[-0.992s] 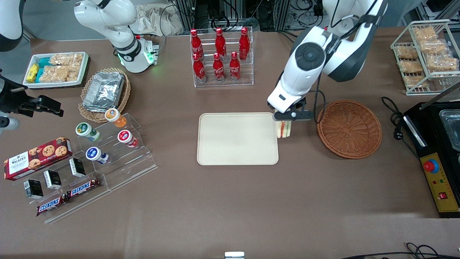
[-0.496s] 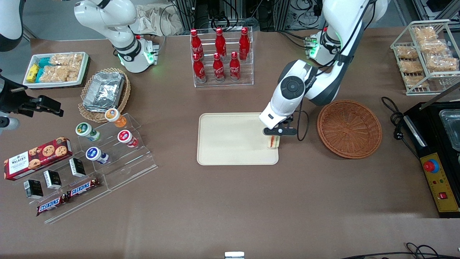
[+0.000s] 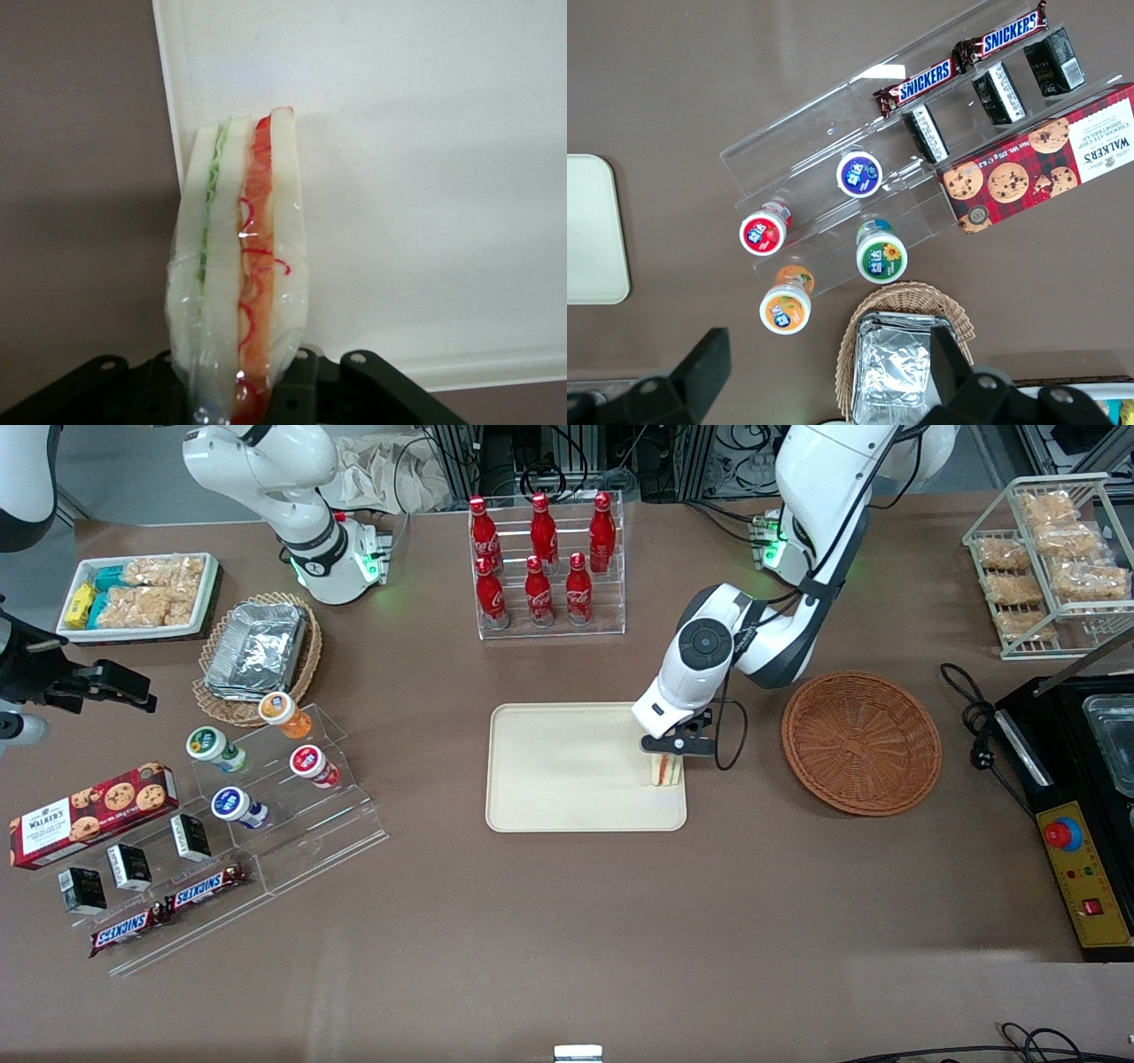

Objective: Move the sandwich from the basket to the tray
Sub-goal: 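Carry the sandwich over the cream tray with the left gripper, then lower the sandwich onto the tray and open the left gripper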

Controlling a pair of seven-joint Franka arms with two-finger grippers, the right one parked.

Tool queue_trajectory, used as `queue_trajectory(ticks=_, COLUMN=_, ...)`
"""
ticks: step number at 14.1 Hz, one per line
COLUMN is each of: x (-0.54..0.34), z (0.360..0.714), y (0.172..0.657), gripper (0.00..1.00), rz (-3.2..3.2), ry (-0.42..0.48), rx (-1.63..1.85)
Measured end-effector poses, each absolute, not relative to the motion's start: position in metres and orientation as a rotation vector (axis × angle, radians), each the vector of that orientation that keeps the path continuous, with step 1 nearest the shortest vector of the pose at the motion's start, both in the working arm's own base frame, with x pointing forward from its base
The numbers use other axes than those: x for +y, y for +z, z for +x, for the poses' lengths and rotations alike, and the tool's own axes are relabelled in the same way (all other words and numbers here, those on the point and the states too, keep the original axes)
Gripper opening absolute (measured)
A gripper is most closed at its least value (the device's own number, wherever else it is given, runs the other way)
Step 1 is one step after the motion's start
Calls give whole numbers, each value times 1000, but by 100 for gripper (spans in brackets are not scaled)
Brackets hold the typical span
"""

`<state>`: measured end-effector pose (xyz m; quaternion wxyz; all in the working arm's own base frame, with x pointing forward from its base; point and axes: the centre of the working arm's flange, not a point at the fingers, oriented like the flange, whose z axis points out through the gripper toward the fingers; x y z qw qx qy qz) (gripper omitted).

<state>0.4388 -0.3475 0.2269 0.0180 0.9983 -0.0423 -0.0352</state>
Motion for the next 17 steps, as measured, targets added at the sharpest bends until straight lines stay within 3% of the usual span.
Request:
queue_trajectory(ticks=3, x=-352, z=435, y=223, gripper=22, rz=3100, ry=-107, rx=-151)
queue_trajectory(ticks=11, x=-354, z=438, y=217, gripper=98, rz=3099, ry=-64, rx=-182)
queue_trajectory(ticks=14, x=-354, z=449, y=240, gripper=100, rz=3108, ry=-64, rx=-169)
queue_trajectory(ticks=17, x=-359, z=472, y=320, gripper=100, rz=3174, ry=-201, rx=-158)
